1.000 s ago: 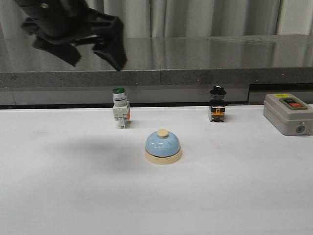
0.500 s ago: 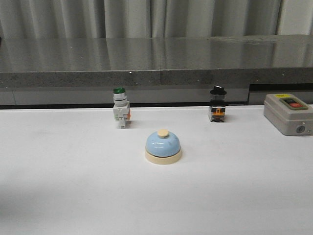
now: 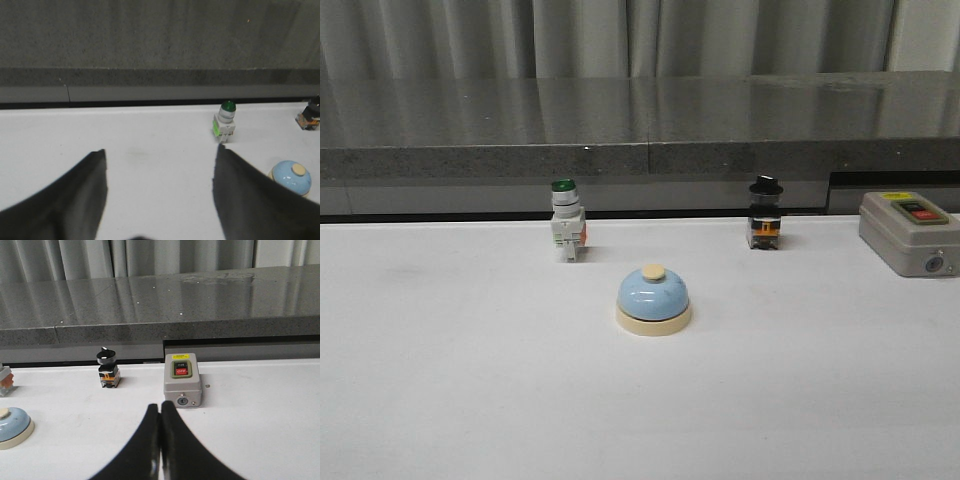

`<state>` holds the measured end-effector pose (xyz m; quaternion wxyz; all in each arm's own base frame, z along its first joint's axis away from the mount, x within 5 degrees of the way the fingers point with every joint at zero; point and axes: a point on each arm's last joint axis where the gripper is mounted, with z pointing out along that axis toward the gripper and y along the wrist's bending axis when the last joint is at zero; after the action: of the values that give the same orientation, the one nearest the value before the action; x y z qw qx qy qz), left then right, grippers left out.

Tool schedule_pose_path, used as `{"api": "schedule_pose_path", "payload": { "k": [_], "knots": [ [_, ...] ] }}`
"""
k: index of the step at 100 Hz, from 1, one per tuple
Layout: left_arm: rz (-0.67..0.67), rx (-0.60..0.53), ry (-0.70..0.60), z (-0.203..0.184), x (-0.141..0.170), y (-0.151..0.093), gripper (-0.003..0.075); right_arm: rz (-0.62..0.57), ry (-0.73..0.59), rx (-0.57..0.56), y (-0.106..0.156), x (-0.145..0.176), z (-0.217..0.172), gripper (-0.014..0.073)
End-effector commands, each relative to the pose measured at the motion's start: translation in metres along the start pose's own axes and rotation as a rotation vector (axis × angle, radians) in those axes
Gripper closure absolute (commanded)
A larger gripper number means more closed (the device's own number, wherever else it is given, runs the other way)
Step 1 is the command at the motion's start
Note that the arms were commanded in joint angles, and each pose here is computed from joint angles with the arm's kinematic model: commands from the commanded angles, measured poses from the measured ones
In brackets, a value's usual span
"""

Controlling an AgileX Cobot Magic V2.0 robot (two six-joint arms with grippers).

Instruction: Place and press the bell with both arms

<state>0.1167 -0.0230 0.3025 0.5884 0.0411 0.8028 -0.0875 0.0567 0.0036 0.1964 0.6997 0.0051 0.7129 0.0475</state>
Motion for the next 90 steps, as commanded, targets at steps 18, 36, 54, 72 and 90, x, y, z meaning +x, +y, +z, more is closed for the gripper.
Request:
{"api": "schedule_pose_path", "payload": {
  "k": [18, 36, 54, 72, 90],
  "knots": [
    [-0.019, 0.014, -0.142, -0.0125, -0.0174, -0.0017, 0.074, -0.012, -0.118, 0.002, 0.0003, -0.014, -0.0026, 0.0655],
    [-0.019, 0.014, -0.142, -0.0125, -0.0174, -0.0017, 0.0739, -0.012, -0.118, 0.002, 0.0003, -0.014, -0.0026, 0.0655],
    [-0.019, 0.014, -0.142, -0.0125, -0.0174, -0.0017, 0.0739, -0.012, -0.118, 0.002, 0.0003, -0.014, -0.0026, 0.0655],
    [-0.019, 0.014, -0.142, -0.0125, -0.0174, -0.0017, 0.0739, -0.012, -0.118, 0.002, 0.0003, -0.014, -0.0026, 0.0655],
    [0.0, 0.008, -0.144, -0.0123, -0.0171, -0.0013, 0.0739, -0.012, -0.118, 0.002, 0.0003, -0.014, -0.0026, 0.0655]
  ]
}}
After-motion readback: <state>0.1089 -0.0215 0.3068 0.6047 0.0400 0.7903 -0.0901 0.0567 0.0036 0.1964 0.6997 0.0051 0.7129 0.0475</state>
